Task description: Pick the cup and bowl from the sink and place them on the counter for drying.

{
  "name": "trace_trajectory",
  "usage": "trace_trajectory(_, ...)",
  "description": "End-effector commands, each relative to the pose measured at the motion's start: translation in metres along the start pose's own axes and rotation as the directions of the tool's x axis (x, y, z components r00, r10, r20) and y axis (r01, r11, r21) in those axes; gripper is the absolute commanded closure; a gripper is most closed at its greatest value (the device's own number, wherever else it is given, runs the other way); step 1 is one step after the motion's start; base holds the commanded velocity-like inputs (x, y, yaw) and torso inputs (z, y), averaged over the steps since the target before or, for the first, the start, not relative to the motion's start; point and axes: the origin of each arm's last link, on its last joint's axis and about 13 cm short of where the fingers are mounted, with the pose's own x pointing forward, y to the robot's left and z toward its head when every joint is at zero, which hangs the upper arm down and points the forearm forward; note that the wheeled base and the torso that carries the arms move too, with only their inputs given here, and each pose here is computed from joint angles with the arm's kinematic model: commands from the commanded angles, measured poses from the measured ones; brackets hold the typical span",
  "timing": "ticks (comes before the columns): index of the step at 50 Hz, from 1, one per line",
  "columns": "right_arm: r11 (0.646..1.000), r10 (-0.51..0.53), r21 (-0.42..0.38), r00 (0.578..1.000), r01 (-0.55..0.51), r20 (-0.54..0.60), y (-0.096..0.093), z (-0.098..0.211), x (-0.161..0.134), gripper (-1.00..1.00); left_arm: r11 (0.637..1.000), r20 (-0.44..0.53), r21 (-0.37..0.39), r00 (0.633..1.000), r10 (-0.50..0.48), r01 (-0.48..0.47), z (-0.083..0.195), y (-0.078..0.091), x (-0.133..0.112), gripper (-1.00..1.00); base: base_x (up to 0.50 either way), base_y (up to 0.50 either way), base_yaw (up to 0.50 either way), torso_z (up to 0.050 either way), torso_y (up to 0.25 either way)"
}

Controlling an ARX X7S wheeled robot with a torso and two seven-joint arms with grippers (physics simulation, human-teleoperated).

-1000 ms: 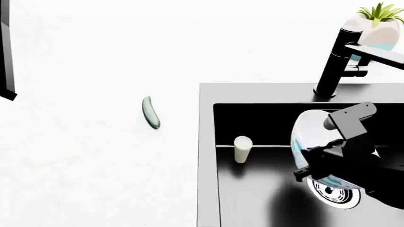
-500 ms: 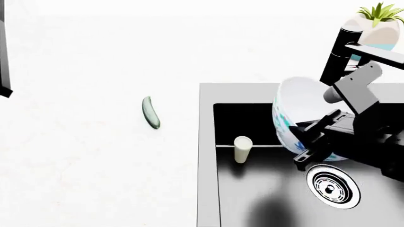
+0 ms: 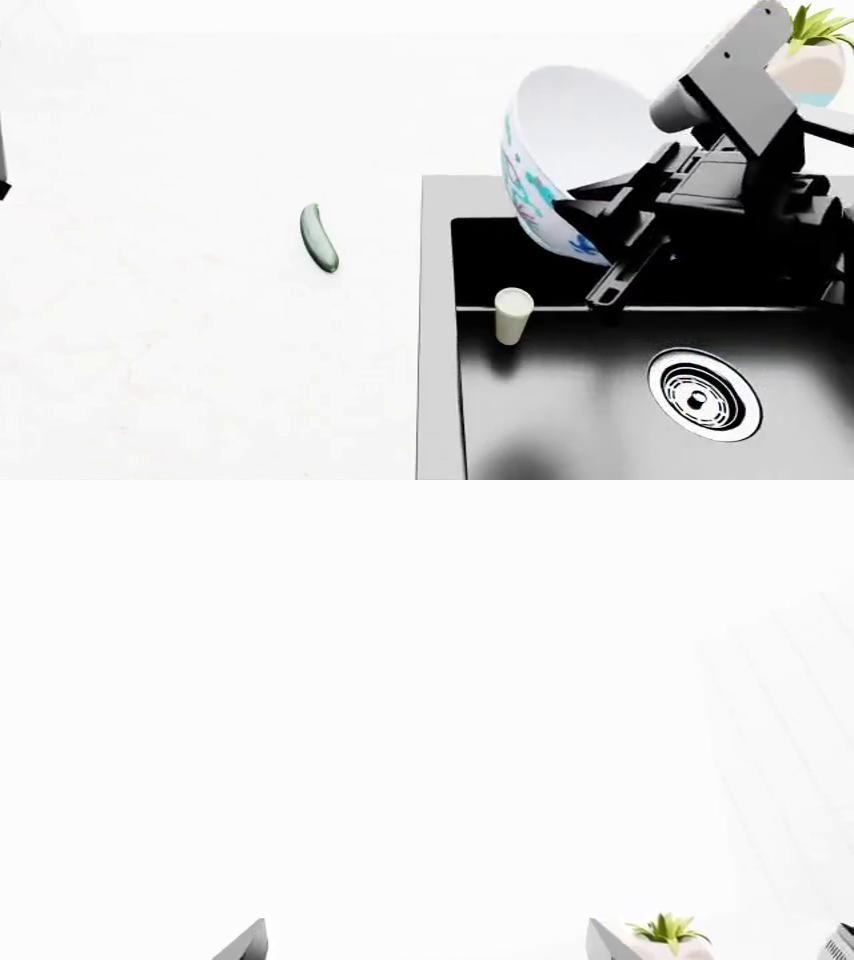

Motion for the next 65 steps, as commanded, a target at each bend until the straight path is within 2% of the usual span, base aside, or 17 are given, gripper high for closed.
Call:
trace_trajectory(1,0.991,0.063,-0.124,0.997,-0.057,0.045,0.011,0.043,-0.004,1.00,1.000,0.007,0.001,1.000,0.004,-0.004,0.001,0.001,-0.001,-1.00,0.00,0.00,0.00,0.000,0.000)
trace_trajectory(13,0.959,0.157,-0.243,0.987,-0.143,0.040,0.022,0.081,0.006,1.00,1.000,0.015,0.002,1.000,0.013,-0.013,0.003,0.002,-0.003,-1.00,0.00,0.00,0.00,0.000,0.000)
trace_trajectory(34,0.886,0.308,-0.369,0.951,-0.282,0.012,0.048,0.120,0.038,1.00,1.000,0.032,0.009,0.999,0.022,-0.022,0.008,0.004,-0.007,-1.00,0.00,0.00,0.00,0.000,0.000)
trace_trajectory(51,0.798,0.443,-0.444,0.896,-0.407,-0.025,0.075,0.141,0.072,1.00,1.000,0.049,0.014,0.998,0.027,-0.028,0.013,0.005,-0.008,-1.00,0.00,0.00,0.00,0.000,0.001)
trace_trajectory(59,0.741,0.513,-0.484,0.858,-0.466,-0.041,0.093,0.155,0.087,1.00,1.000,0.056,0.018,0.998,0.022,-0.023,0.015,0.004,-0.010,-1.00,0.00,0.00,0.00,0.000,0.000)
trace_trajectory(65,0.730,0.532,-0.490,0.846,-0.477,-0.031,0.098,0.160,0.097,1.00,1.000,0.059,0.017,0.998,0.019,-0.020,0.016,0.003,-0.010,-1.00,0.00,0.00,0.00,0.000,0.000)
